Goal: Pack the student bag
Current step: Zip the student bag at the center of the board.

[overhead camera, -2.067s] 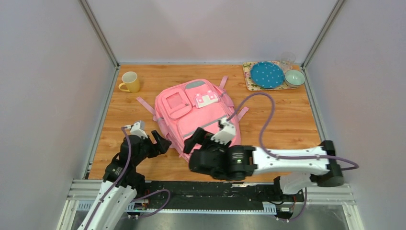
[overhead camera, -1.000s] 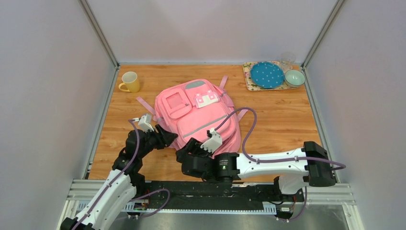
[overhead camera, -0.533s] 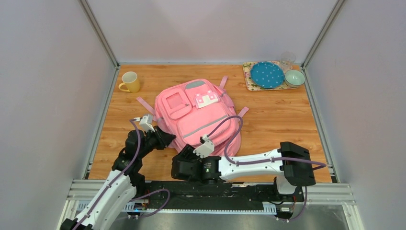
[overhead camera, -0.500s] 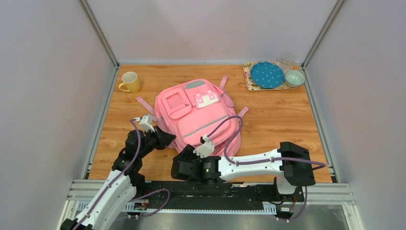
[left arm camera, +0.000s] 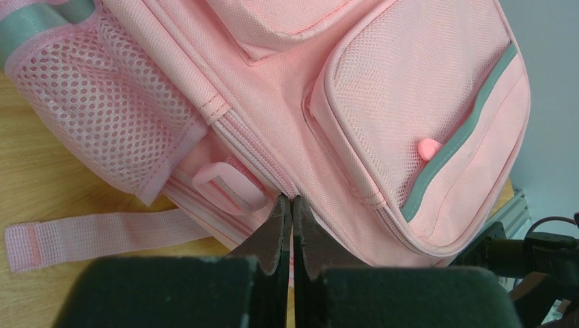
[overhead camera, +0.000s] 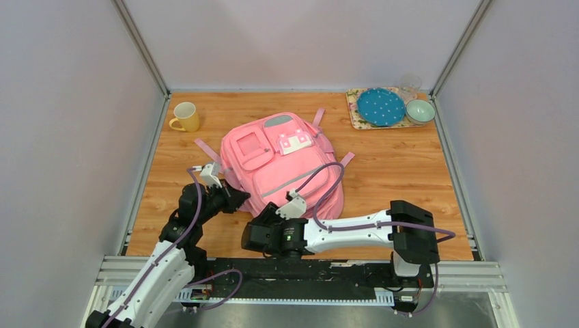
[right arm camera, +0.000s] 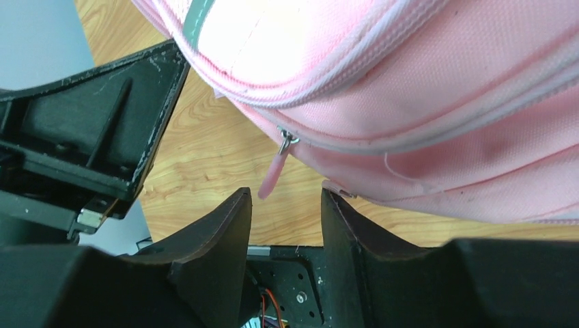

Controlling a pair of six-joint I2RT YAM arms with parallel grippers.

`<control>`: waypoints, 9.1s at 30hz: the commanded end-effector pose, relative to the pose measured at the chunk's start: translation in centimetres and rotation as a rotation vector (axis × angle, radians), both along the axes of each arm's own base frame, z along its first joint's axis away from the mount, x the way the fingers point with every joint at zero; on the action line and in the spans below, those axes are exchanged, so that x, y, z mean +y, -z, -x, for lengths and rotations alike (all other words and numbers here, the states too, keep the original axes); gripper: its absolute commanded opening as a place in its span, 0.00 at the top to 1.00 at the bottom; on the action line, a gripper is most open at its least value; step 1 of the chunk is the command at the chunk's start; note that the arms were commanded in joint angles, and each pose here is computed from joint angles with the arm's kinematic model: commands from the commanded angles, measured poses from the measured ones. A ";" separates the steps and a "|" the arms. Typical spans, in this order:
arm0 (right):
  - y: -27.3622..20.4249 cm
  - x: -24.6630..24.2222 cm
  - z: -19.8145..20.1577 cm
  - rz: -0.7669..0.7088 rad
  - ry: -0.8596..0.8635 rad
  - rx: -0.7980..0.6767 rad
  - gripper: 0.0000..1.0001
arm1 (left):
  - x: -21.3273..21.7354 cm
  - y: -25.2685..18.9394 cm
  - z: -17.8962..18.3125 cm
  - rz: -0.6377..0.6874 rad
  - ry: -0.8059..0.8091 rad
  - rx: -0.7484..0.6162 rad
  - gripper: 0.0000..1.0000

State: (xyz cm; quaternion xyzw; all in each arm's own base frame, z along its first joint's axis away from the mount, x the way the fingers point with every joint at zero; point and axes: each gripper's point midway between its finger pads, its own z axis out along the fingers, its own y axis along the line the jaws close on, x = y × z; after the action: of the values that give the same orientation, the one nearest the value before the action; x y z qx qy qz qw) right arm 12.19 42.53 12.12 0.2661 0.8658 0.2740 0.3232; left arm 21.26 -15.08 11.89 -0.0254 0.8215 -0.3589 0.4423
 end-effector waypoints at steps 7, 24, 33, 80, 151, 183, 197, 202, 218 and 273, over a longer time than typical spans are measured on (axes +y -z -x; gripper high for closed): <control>-1.7 1.1 -2.7 -0.029 0.001 -0.051 0.56 | -0.7 -2.1 0.8 0.014 0.066 -0.040 1.00; -1.2 0.9 -2.6 0.058 -0.077 -0.064 1.00 | -0.4 -1.5 0.8 -0.008 0.053 -0.010 1.00; -4.4 -2.1 -2.9 0.256 -0.303 -0.216 1.00 | 1.3 -0.7 0.1 -0.110 -0.022 0.039 1.00; -3.9 -10.2 0.4 0.121 -0.657 -0.236 1.00 | -4.9 -2.4 2.4 0.249 0.008 0.118 0.23; -3.8 -13.6 -0.2 0.237 -0.662 -0.308 1.00 | -0.6 0.0 3.5 0.274 -0.118 0.273 0.21; 0.5 -15.9 -1.5 0.499 -0.584 -0.173 1.00 | -1.1 -1.6 1.3 -0.051 -0.172 0.074 1.00; 0.1 -17.2 -2.5 0.542 -0.500 -0.198 1.00 | 3.4 -1.5 1.3 -0.366 -0.066 0.123 1.00; 0.3 -17.4 -2.4 0.546 -0.502 -0.197 1.00 | 6.2 -1.9 0.2 -0.370 -0.134 0.152 1.00; -2.4 -17.5 -1.7 0.336 -0.502 -0.297 1.00 | 3.6 -10.9 2.8 -0.162 -0.005 -0.174 0.24; -4.2 -16.3 -1.3 0.194 -0.498 -0.324 1.00 | -12.0 -4.7 6.0 -1.061 0.451 -0.818 0.17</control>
State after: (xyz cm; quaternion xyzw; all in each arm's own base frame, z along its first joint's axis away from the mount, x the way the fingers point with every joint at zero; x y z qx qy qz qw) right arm 13.51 25.85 15.09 -0.0397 0.8752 0.2728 0.3976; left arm 14.04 -26.27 15.02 0.5345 0.6584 0.0140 0.5297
